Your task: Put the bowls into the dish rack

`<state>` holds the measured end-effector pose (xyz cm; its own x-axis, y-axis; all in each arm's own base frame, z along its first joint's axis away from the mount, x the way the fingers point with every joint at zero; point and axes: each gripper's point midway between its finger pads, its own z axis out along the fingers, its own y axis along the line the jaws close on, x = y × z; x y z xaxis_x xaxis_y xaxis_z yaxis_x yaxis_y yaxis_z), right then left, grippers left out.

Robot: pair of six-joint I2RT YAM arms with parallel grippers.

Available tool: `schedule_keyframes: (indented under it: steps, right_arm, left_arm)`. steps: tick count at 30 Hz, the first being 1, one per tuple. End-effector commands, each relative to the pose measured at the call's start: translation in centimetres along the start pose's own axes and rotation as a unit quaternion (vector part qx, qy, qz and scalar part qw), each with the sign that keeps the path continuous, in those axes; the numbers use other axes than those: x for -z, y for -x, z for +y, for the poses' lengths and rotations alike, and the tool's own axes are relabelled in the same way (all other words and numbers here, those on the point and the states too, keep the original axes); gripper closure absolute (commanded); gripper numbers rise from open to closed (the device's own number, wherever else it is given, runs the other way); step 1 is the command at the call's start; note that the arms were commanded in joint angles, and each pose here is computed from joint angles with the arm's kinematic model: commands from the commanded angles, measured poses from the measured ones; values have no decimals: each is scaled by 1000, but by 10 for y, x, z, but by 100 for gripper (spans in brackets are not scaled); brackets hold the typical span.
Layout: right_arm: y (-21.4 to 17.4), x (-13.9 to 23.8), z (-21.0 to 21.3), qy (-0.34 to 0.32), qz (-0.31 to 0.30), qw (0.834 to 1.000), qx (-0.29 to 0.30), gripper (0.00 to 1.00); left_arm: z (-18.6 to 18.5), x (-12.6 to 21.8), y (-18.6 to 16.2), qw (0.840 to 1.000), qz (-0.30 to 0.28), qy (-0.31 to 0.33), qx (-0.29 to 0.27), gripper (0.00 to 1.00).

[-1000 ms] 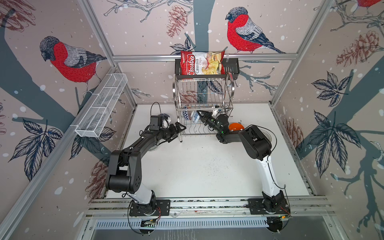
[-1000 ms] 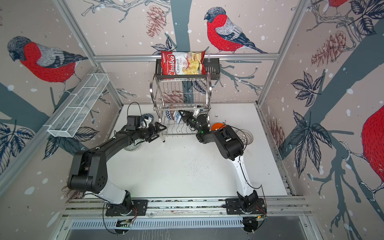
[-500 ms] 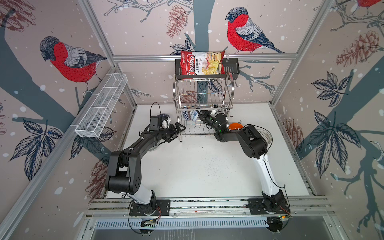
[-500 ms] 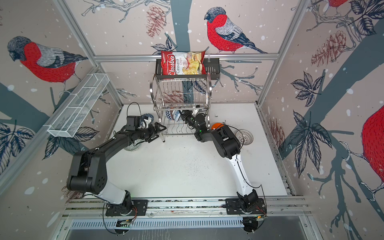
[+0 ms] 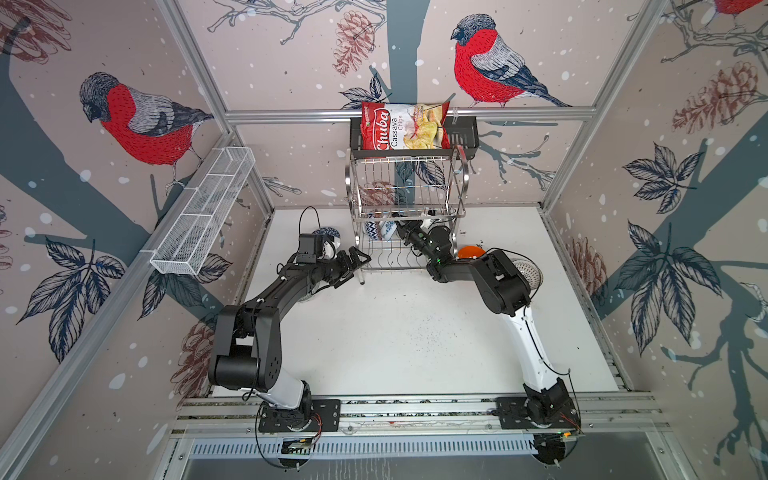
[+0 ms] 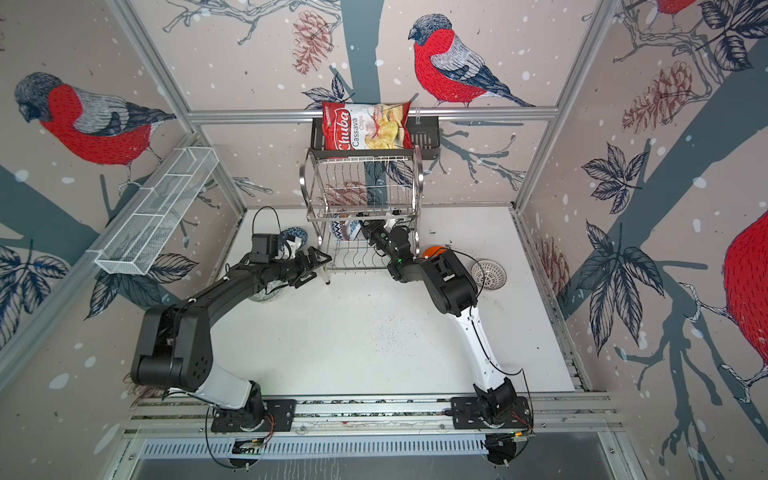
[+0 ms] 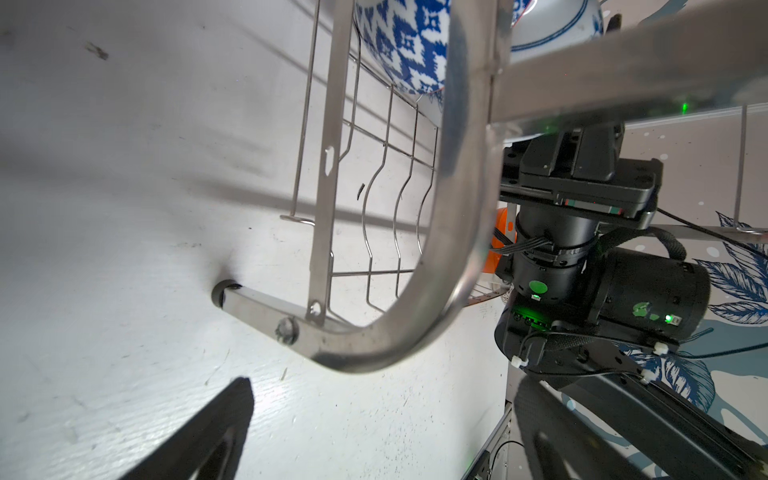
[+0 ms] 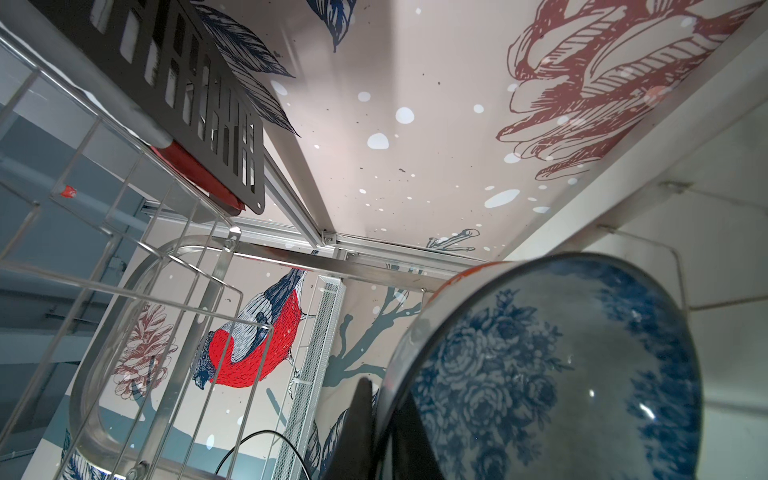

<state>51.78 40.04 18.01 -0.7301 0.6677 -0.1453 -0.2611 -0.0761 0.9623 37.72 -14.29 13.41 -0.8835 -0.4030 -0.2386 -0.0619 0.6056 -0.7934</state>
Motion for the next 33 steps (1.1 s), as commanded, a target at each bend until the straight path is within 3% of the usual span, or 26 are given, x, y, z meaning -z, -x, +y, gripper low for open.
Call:
schedule_keyframes:
  steps: [1, 33]
  right_arm:
    - [-5, -3, -1, 4, 15, 1000, 10, 100]
    - [-3, -11, -36, -29, 40, 998, 43, 100]
  left_arm:
    - [-1, 2, 0, 1000, 0, -3, -13, 2]
    - [7, 9, -5, 1000, 5, -1, -10, 2]
